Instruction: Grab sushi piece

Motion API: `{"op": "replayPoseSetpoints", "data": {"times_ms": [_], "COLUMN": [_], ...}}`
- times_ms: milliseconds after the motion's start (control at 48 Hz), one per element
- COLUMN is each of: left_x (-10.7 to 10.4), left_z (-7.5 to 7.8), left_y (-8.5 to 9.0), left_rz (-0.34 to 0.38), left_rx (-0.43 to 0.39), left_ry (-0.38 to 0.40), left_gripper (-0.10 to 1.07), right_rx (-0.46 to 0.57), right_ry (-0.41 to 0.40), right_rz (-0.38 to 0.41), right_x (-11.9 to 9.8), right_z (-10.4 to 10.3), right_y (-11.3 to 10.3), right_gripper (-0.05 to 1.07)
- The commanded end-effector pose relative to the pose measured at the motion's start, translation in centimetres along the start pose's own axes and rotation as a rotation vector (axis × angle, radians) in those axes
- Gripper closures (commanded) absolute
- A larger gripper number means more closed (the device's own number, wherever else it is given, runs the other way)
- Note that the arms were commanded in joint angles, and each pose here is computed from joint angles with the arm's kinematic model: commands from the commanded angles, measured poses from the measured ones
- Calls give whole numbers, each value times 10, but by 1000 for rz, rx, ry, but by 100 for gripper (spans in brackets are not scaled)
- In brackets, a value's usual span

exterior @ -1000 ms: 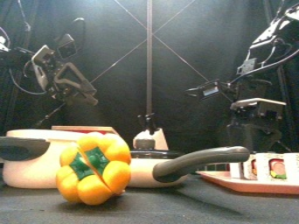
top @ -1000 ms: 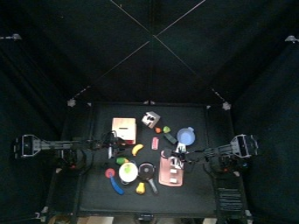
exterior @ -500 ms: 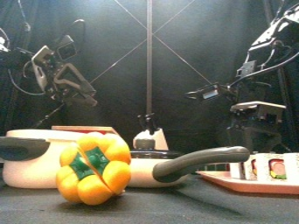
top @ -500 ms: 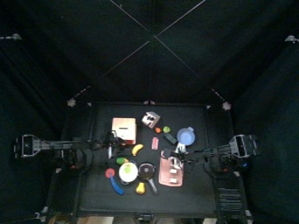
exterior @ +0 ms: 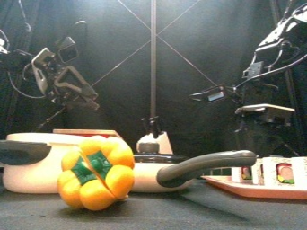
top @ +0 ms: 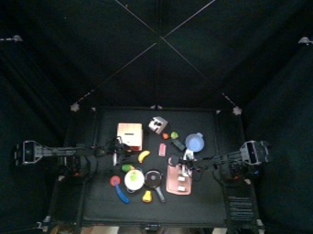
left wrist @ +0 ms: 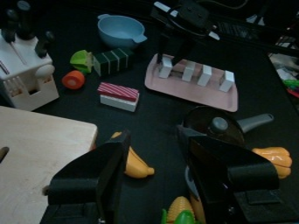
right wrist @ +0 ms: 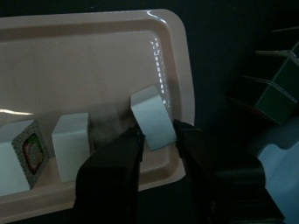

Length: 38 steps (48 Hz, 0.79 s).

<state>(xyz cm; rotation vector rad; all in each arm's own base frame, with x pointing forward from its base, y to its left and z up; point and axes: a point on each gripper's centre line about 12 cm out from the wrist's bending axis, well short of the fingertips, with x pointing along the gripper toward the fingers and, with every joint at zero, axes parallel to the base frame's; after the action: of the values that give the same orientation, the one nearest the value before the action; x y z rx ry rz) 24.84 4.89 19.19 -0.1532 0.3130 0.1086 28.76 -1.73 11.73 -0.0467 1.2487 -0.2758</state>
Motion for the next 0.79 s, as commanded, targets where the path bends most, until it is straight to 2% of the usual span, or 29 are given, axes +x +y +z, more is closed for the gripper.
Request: {"op": "replayPoseSetpoints", "data": {"times_ms": [0,229,688,771], "left_x": [1,1,1,1], "left_z": [5,5,6,7], "left_y": [0,0,0,0], "left_rz": [-1,1,0,1], "left_rx": [0,-2,3,4], "left_ry": [-15,-16,-19,-20], "left_gripper": [14,14,14,14], "right_rx": [13,35,74,92], "right_ry": [-53,-106,-136,-151], "right_rz": [4,8,27,25], "right_x": [-12,-29,-37,-41], "right_z": [13,26,35,36], "right_y": [-2,-5,-5,-10], "right_gripper": [40,41,41,41]}}
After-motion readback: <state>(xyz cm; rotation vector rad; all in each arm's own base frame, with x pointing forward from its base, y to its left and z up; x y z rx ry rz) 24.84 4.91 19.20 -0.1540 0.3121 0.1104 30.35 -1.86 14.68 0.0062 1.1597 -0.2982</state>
